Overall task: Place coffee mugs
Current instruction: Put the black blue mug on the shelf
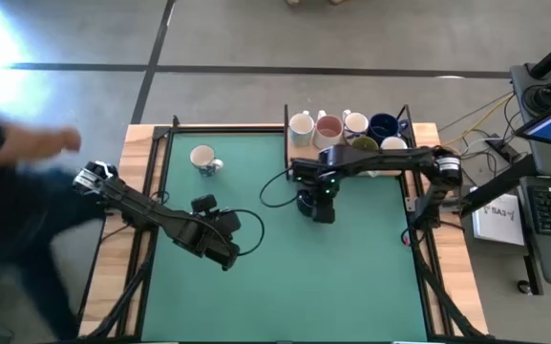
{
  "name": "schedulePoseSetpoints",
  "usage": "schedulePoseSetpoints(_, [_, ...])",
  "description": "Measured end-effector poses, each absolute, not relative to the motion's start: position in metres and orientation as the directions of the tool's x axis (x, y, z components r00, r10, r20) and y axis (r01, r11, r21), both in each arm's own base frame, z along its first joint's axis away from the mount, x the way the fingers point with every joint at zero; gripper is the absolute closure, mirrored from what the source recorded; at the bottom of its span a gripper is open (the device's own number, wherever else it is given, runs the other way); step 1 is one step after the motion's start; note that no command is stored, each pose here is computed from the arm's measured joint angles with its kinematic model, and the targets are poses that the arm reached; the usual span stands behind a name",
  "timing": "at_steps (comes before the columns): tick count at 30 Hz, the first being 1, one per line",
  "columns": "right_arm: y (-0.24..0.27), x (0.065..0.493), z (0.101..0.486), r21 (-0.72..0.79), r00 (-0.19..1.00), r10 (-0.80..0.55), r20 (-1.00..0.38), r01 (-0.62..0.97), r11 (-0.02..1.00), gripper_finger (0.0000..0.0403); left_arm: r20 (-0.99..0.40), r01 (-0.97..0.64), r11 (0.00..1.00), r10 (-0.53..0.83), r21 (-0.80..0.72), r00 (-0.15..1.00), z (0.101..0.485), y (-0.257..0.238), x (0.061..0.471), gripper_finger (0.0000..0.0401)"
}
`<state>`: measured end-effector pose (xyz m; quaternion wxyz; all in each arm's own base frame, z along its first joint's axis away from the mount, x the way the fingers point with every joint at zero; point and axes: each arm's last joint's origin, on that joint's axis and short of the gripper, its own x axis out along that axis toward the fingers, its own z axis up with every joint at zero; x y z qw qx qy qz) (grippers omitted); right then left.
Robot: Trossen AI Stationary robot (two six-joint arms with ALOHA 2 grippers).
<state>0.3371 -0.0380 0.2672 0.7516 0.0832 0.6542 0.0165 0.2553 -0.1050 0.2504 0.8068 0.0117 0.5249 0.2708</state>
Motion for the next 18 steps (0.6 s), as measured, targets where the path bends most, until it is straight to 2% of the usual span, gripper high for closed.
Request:
schedulePoseSetpoints(3, [-0.032, 0.326, 0.284, 0.135, 0.191, 0.106, -0.976, 0.146, 0.980, 0.0302, -0.841, -0.428, 0.852, 0.449, 0.301, 0.302, 0.250, -0.105, 0.255, 0.0301])
schedulePoseSetpoints(9, [-0.006, 0.298, 0.305, -0.022, 0.303, -0.105, -0.947, 0.265, 0.964, 0.0309, -0.841, -0.430, 0.851, 0.449, 0.300, 0.303, 0.250, -0.105, 0.255, 0.0301])
schedulePoseSetpoints(13, [0.017, 0.279, 0.302, 0.019, 0.440, -0.154, -0.885, 0.363, 0.932, 0.0307, -0.840, -0.431, 0.852, 0.449, 0.298, 0.305, 0.250, -0.105, 0.256, 0.0301])
schedulePoseSetpoints(18, [0.043, 0.259, 0.277, 0.077, 0.558, -0.257, -0.789, 0.504, 0.860, 0.0300, -0.826, -0.429, 0.847, 0.466, 0.314, 0.317, 0.251, -0.105, 0.256, 0.0301])
